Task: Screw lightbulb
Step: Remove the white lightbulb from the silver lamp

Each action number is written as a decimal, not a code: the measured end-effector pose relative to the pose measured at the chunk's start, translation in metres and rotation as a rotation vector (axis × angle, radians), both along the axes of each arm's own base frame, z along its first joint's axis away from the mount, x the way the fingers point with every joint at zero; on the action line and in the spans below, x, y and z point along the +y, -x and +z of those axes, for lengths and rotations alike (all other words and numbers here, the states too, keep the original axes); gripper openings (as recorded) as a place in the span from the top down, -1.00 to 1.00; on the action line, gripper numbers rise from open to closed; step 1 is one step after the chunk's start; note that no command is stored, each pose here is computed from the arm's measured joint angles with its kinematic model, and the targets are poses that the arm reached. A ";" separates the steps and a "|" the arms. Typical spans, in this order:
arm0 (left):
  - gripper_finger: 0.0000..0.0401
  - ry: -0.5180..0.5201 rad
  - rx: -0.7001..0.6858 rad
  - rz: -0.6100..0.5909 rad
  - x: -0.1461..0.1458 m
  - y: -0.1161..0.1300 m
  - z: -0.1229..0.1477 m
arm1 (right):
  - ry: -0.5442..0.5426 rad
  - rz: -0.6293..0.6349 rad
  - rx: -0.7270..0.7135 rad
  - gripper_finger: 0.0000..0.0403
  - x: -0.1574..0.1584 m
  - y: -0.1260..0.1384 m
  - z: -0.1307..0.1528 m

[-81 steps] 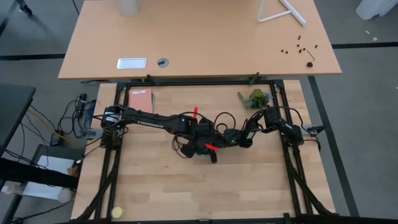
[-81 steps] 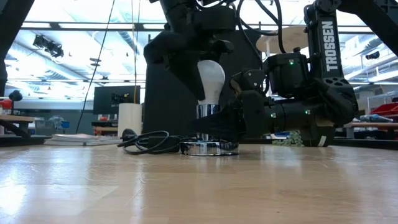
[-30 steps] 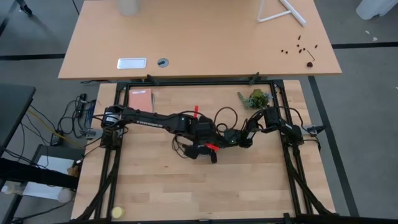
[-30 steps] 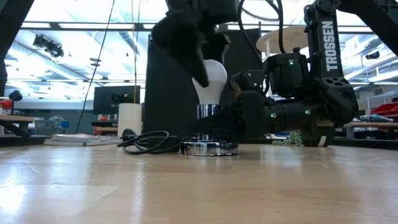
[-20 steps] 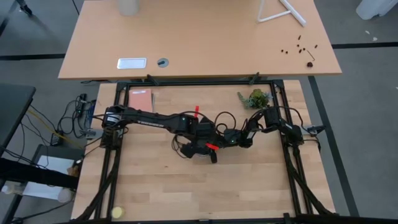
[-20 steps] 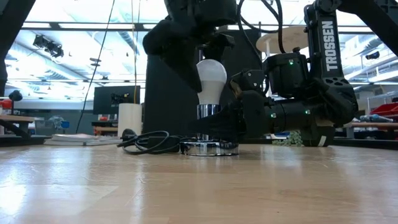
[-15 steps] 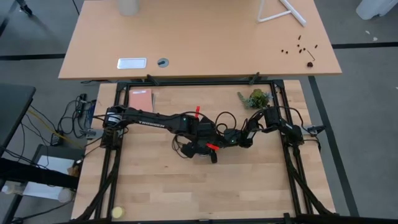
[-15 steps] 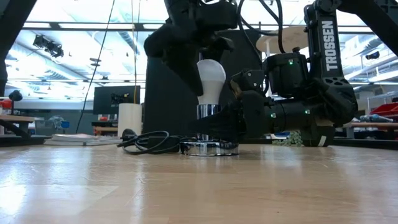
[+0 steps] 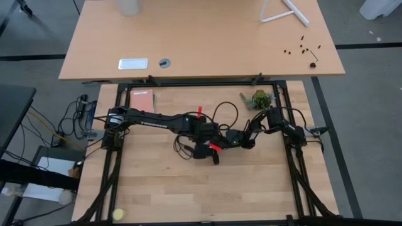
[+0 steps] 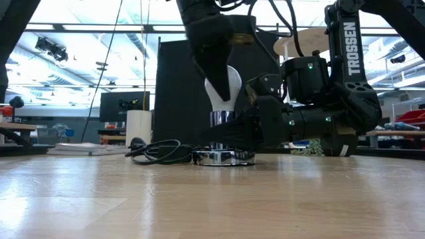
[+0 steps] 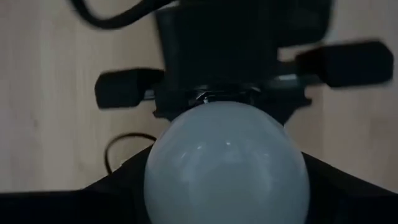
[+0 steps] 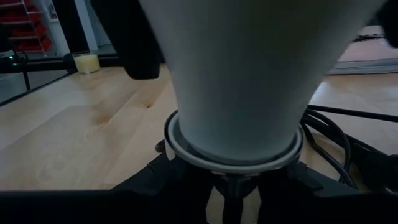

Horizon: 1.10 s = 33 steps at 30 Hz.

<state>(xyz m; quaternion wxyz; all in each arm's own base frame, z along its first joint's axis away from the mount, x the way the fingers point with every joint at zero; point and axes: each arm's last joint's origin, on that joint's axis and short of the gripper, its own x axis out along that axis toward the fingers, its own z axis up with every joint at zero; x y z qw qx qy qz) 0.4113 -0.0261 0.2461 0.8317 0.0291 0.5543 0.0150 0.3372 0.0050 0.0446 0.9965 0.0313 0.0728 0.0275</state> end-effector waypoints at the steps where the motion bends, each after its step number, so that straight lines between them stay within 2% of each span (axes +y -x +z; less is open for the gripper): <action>1: -0.28 0.020 -0.004 0.046 -0.001 0.000 0.000 | 0.000 0.000 0.000 0.11 0.000 0.000 0.000; 4: -0.28 0.086 -0.014 0.201 -0.003 0.000 0.000 | 0.000 0.002 0.001 0.11 0.000 0.000 0.000; 9: -0.32 0.232 -0.030 0.557 -0.003 0.001 0.000 | 0.003 0.003 0.002 0.11 0.000 0.000 0.000; 12: -0.37 0.280 -0.036 0.606 -0.004 0.000 0.000 | 0.013 0.004 0.001 0.11 0.000 0.000 0.000; 18: -0.55 0.212 -0.027 0.381 -0.006 -0.001 0.001 | 0.018 0.004 0.001 0.11 0.000 0.000 0.000; 26: -0.83 -0.056 -0.026 -0.013 -0.005 -0.002 0.002 | 0.004 -0.006 0.002 0.11 0.000 0.000 0.000; 33: -0.86 -0.202 0.030 -0.358 -0.005 0.001 0.001 | 0.005 -0.006 0.002 0.11 0.000 0.000 0.000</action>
